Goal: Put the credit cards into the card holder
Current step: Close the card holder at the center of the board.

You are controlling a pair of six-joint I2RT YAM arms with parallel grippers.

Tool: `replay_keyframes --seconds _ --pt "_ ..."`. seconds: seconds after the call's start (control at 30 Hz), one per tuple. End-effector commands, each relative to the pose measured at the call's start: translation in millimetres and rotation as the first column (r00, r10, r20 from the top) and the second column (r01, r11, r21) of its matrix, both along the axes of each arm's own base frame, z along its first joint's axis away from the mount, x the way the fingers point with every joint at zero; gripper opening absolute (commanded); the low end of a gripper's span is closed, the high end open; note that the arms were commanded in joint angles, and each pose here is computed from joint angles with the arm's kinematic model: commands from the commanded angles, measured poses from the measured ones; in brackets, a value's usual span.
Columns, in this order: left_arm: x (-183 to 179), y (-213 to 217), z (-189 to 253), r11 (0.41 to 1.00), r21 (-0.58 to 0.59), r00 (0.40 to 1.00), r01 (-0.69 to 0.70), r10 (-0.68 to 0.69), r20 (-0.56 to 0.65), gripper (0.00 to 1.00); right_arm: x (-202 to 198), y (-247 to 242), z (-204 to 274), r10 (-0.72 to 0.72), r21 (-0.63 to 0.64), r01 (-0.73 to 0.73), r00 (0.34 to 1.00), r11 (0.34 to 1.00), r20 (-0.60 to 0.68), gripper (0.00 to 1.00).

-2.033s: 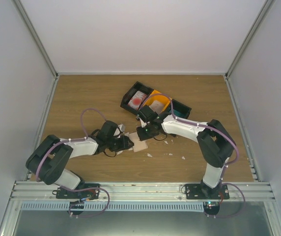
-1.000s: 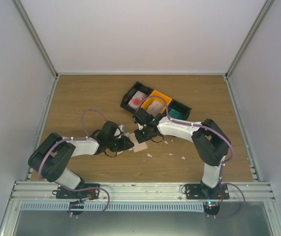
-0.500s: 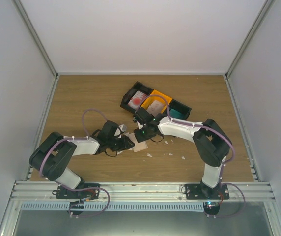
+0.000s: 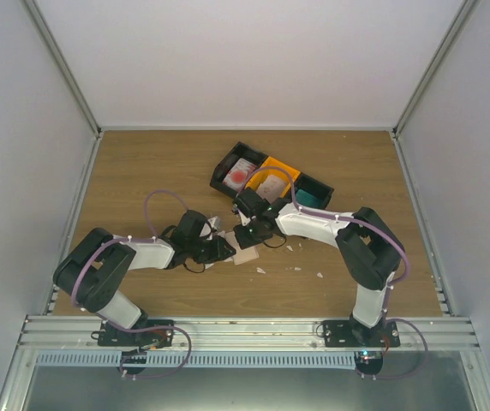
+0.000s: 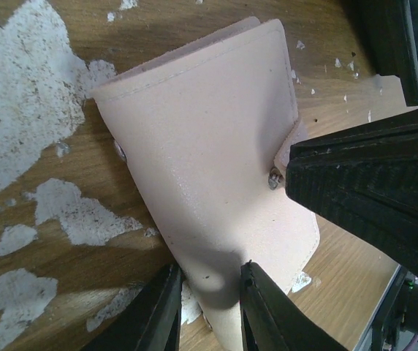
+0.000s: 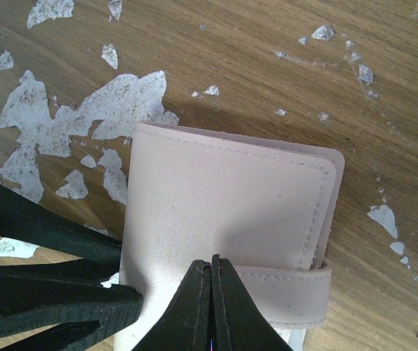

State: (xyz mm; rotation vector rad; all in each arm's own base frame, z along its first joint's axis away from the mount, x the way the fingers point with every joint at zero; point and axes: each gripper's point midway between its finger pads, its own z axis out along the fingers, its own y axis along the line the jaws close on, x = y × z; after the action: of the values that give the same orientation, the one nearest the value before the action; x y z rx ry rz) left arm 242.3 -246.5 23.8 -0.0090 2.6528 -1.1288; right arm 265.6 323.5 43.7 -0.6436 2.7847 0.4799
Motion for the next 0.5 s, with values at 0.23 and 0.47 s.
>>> replay_keyframes --seconds 0.23,0.47 --pt "-6 4 -15 0.999 0.042 1.0 0.004 -0.003 -0.027 0.26 -2 -13 -22 0.003 -0.082 -0.004 1.0 0.997 -0.011 0.01" --pt "-7 4 -16 0.999 0.043 1.0 0.006 -0.004 -0.03 0.26 -9 1 -21 0.037 -0.003 -0.037 0.998 0.999 -0.049 0.0"
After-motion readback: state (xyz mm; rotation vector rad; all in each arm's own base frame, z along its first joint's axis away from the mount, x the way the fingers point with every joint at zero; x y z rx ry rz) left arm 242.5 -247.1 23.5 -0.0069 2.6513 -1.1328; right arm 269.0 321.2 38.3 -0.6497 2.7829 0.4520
